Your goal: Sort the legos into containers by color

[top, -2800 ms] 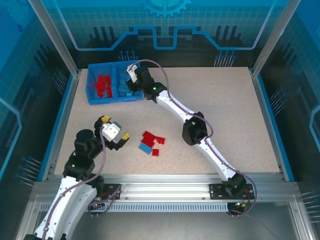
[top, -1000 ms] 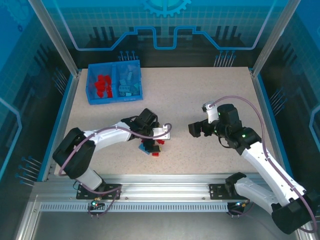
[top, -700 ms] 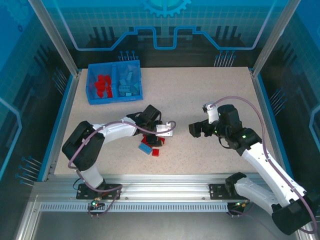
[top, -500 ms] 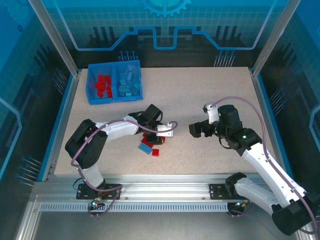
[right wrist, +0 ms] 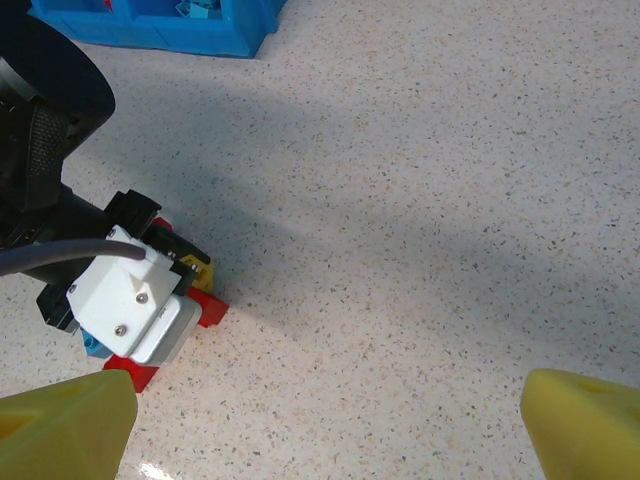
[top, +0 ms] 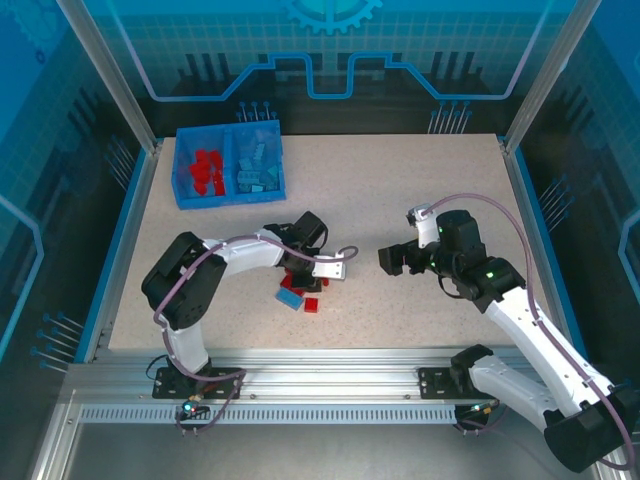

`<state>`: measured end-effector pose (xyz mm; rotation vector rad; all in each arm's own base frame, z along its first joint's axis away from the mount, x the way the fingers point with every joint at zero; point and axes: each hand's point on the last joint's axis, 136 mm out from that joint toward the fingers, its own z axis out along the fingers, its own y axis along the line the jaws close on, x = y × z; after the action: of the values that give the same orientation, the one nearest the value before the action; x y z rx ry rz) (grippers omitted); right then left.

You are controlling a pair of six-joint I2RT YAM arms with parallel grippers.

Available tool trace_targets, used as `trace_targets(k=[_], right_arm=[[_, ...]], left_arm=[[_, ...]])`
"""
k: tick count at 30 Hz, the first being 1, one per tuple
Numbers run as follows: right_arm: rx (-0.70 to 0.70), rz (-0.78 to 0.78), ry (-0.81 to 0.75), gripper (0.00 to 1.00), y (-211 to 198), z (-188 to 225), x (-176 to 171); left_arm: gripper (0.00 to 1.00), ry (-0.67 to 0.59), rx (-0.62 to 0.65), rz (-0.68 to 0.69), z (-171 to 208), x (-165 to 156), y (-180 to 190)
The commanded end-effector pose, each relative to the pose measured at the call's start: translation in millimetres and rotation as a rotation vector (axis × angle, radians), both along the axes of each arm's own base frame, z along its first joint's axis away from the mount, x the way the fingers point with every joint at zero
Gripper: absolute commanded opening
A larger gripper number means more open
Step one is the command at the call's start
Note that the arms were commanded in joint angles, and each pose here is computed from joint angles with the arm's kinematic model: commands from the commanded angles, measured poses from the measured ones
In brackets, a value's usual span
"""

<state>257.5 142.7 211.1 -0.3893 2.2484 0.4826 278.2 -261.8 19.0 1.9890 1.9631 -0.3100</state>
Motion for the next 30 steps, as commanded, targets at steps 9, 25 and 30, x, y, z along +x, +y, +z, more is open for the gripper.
trace_targets(k=[9,25,30], right_arm=[[0.031,0.013,0.035,1.00,0,-6,-9],[0.183,0.138,-0.011,1.00,31,17,-6],[0.190,0.138,-0.007,1.00,34,21,-3]], left_arm=[[0.15,-0.085,-0.133,0.050,42,14,-12],[0.20,-0.439,-0.583,1.301,226,174,186],[0.21,-0.213,-0.566,1.739,198,199,278]])
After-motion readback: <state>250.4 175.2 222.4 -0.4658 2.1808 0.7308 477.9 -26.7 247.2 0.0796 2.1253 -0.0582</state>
